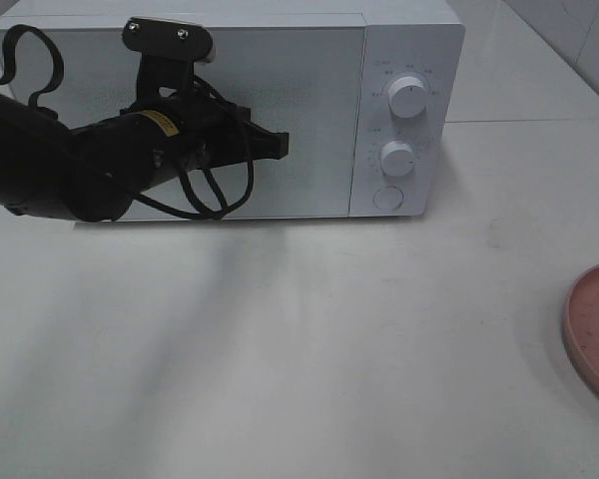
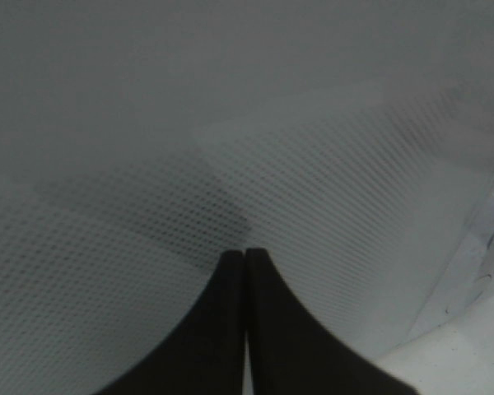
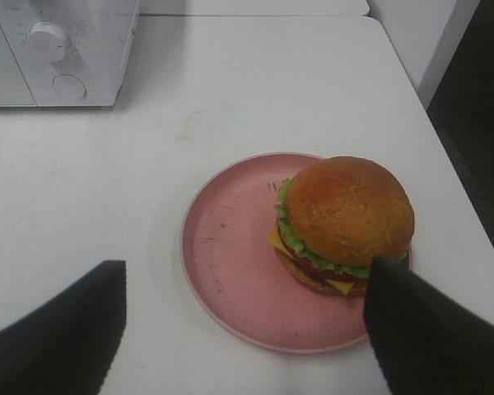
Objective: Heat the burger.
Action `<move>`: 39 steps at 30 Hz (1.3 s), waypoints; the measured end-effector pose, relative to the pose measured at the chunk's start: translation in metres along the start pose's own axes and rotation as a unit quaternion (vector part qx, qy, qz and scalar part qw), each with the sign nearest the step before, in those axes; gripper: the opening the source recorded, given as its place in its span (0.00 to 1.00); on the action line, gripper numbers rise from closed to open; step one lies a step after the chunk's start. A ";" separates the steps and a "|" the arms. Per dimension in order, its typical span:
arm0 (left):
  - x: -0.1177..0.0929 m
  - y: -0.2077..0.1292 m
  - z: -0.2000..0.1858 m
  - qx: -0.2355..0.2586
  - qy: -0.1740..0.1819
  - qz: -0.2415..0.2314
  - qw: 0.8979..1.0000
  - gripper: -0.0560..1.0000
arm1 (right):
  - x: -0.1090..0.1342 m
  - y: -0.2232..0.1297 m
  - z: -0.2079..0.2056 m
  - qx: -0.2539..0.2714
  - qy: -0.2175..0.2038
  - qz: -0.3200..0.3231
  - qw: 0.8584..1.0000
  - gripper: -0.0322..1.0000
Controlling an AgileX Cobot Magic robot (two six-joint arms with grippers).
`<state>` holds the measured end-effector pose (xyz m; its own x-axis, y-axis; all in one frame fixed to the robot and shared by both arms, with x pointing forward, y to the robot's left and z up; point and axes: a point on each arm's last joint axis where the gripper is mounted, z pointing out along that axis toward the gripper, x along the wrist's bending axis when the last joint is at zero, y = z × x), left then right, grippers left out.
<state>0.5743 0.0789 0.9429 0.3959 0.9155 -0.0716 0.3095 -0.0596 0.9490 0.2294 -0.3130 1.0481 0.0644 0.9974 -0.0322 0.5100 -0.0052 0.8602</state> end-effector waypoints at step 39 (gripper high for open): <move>-0.022 -0.004 -0.135 0.377 -0.114 0.070 0.917 0.99 | 0.000 0.000 0.000 0.000 0.000 0.000 1.000 0.77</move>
<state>0.4473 0.1125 0.9826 0.6209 0.7761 -0.1100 0.7174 -0.5061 0.4787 0.2294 -0.3130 1.0481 0.0644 0.9974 -0.0322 0.5100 -0.0052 0.8602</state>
